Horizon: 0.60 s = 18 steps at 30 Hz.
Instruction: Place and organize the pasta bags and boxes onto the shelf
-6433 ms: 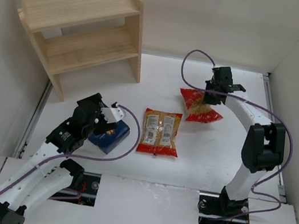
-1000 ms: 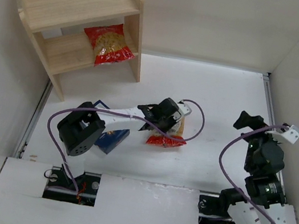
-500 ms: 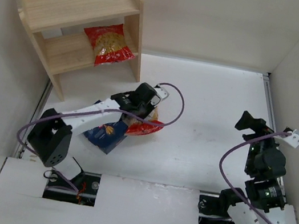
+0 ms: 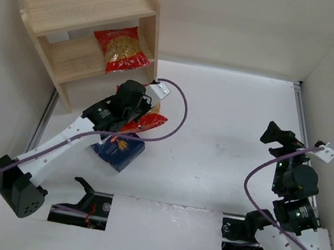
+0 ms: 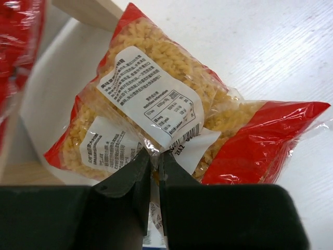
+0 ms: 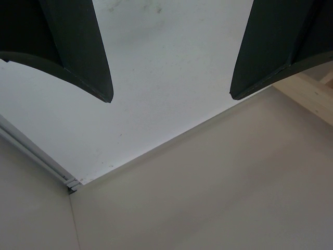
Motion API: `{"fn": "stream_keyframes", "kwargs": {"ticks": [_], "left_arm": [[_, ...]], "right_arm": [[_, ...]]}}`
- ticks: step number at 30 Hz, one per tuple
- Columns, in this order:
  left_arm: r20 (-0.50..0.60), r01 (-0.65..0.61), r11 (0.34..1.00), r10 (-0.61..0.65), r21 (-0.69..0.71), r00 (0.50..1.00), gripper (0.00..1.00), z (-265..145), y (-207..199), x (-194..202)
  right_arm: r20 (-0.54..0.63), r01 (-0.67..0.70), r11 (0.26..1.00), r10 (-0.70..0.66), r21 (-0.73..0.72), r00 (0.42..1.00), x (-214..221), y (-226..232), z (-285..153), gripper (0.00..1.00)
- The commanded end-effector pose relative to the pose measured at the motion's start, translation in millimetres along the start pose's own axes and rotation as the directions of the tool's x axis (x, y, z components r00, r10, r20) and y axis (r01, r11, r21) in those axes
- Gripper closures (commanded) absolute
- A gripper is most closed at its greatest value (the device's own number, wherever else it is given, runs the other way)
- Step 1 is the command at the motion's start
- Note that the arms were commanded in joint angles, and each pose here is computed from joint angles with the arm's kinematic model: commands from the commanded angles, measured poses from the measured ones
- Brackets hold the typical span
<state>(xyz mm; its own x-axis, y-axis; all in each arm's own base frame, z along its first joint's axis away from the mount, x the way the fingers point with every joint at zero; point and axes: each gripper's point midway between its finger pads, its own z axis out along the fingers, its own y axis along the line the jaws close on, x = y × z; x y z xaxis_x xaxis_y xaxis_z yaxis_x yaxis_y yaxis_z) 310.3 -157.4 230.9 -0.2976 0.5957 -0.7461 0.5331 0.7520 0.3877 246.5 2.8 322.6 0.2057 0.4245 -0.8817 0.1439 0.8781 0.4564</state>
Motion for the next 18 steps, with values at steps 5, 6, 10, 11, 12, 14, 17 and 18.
{"fn": "stream_keyframes", "kwargs": {"ticks": [5,6,10,11,12,14,17,18], "left_arm": [[0.213,-0.09,0.963,0.146,-0.253,0.966,1.0,-90,88,-57],[0.225,-0.104,0.962,0.163,-0.252,0.961,1.0,-100,89,-61],[0.221,-0.141,0.937,0.218,-0.32,0.951,1.0,-122,110,-63],[0.207,-0.147,0.926,0.23,-0.349,0.951,1.0,-126,120,-61],[0.203,-0.151,0.916,0.239,-0.371,0.95,1.0,-129,129,-60],[0.202,-0.149,0.901,0.248,-0.407,0.948,1.0,-133,146,-58],[0.189,-0.146,0.877,0.256,-0.457,0.948,1.0,-132,177,-53],[0.184,-0.141,0.87,0.254,-0.473,0.949,1.0,-131,188,-50]], "right_arm": [[0.048,-0.041,0.998,0.043,-0.048,0.998,-15,24,6,0.0],[0.045,-0.042,0.998,0.045,-0.049,0.998,-13,26,8,0.0],[0.032,-0.037,0.997,0.039,-0.066,0.999,-9,37,12,0.0],[0.029,-0.03,0.997,0.033,-0.069,0.999,-9,40,14,0.0],[0.025,-0.027,0.997,0.029,-0.076,0.999,-8,44,16,0.0],[0.024,-0.02,0.996,0.022,-0.084,0.999,-7,49,19,0.0],[0.025,-0.022,0.995,0.025,-0.095,0.999,-4,55,23,0.0],[0.024,-0.023,0.995,0.026,-0.099,0.999,-3,57,24,0.0]]}}
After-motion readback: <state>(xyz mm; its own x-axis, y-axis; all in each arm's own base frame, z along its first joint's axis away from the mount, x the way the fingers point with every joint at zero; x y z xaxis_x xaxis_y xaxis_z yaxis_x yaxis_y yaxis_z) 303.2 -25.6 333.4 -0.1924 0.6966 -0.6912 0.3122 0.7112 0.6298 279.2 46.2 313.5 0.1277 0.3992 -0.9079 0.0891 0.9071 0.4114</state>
